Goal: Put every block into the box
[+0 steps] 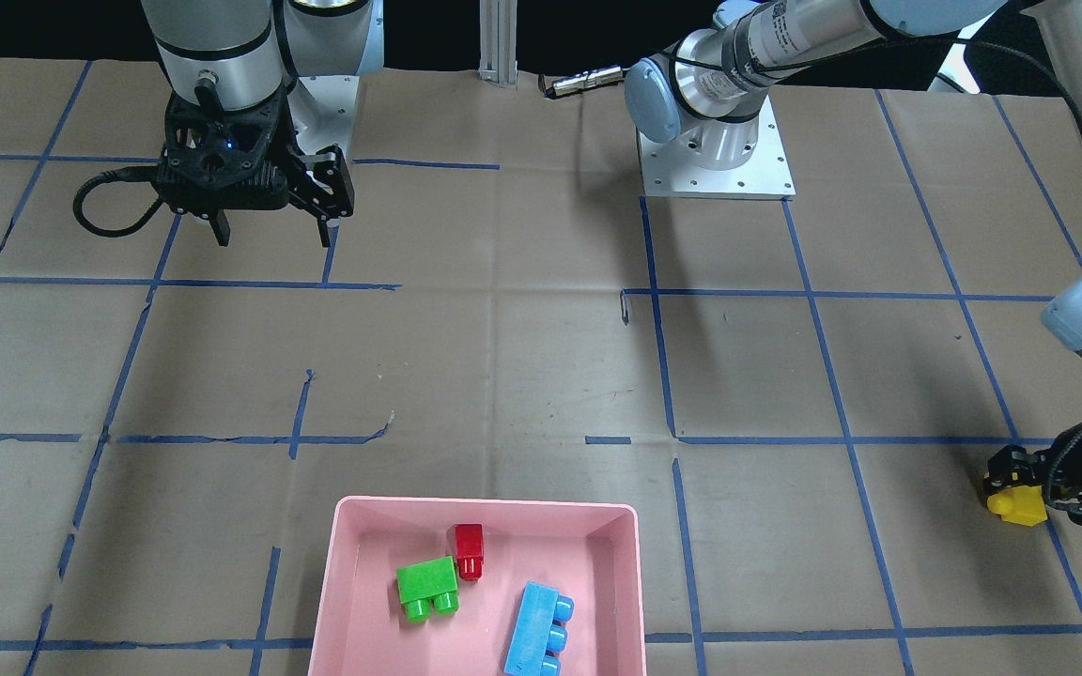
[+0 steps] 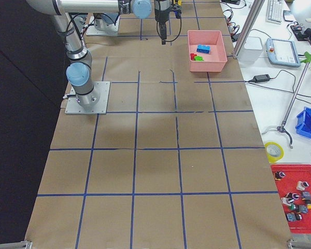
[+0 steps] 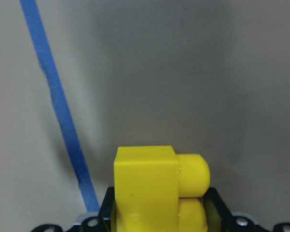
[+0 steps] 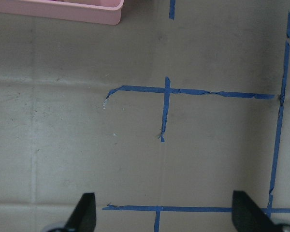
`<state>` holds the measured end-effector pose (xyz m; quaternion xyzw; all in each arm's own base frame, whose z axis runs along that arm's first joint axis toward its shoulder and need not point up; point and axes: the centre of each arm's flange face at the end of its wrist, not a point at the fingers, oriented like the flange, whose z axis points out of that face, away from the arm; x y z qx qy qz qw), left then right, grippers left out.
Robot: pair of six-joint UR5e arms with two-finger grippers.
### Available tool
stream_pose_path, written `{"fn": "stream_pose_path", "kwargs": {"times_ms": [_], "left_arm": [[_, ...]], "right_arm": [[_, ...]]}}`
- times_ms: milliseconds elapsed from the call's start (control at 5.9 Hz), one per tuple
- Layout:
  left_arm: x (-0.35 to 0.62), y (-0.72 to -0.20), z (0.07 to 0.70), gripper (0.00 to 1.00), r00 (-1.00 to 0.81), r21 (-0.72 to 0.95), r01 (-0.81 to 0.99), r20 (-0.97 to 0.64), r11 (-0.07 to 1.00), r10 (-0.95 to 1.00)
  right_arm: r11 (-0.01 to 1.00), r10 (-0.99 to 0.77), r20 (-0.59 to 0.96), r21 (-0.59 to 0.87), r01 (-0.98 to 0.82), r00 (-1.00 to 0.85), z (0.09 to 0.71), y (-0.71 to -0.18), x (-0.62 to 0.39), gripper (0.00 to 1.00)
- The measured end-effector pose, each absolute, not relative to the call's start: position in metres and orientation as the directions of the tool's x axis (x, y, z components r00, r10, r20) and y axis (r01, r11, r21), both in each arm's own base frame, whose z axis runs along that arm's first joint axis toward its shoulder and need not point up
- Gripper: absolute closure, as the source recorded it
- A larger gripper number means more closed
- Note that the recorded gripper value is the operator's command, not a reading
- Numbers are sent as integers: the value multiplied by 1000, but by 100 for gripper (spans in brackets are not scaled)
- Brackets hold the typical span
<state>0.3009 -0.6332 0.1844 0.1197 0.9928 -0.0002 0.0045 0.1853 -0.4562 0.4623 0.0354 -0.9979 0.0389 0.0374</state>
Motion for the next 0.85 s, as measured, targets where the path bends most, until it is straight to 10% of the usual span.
{"fn": "stream_pose_path", "kwargs": {"times_ms": [847], "left_arm": [[253, -655, 389, 89, -985, 32, 170, -18, 985, 171]], "right_arm": [[993, -66, 72, -90, -72, -995, 468, -456, 185, 0]]}}
